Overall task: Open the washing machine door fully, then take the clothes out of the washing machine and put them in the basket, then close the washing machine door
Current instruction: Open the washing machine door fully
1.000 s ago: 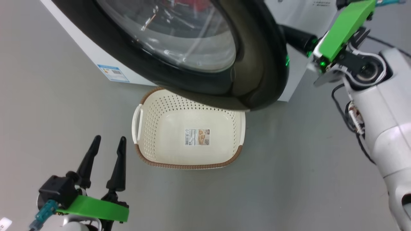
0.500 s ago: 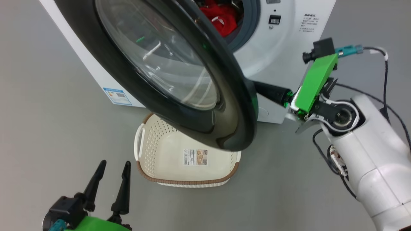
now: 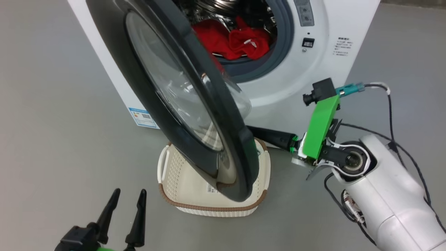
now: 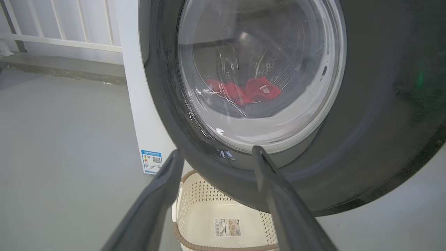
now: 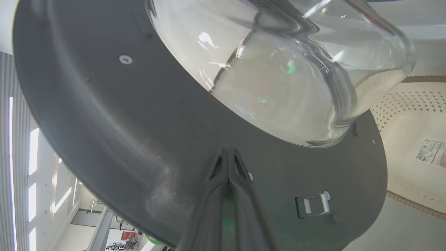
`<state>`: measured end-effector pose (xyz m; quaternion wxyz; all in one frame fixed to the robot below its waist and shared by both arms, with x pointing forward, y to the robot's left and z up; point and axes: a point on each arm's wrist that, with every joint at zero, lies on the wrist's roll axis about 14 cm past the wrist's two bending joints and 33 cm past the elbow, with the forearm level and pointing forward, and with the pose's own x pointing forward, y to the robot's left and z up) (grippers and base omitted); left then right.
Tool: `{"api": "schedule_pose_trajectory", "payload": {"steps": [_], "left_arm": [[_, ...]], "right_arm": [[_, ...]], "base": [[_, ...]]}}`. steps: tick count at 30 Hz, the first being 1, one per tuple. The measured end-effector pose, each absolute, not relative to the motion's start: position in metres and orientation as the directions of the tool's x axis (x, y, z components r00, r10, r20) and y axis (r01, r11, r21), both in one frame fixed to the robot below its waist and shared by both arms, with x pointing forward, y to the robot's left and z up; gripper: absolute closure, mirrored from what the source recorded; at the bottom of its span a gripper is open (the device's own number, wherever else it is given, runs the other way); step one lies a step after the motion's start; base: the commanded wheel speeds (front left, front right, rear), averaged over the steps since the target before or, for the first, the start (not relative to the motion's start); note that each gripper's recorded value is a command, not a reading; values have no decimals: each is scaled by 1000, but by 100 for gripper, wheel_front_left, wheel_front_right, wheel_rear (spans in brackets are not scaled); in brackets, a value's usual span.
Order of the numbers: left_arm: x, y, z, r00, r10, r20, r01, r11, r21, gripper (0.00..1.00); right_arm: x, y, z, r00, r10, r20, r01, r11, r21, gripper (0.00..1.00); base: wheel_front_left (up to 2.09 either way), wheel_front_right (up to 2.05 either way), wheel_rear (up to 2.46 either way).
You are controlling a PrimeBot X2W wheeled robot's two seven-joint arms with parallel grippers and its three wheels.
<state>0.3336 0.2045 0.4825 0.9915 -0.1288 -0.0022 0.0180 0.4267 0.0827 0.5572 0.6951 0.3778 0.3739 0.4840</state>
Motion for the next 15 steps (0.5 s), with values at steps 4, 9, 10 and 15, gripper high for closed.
{"api": "schedule_pose_trajectory", "payload": {"steps": [4,9,10,15], "left_arm": [[327,209,483,998,55,0,-53,966,-251,0],[323,215,485,997,77,6,-73,965,-253,0],[322,216,485,997,81,6,-76,964,-253,0],[318,223,486,994,106,10,-100,962,-254,0]], "right_arm": [[413,95,559,208,967,-149,-409,225,884,100],[397,112,562,140,980,-144,-431,191,882,100],[394,115,563,128,982,-142,-435,184,882,100],[371,135,560,48,989,-137,-438,144,887,100]], "base": [[0,0,0],[0,0,0],[0,0,0],[0,0,0]]}}
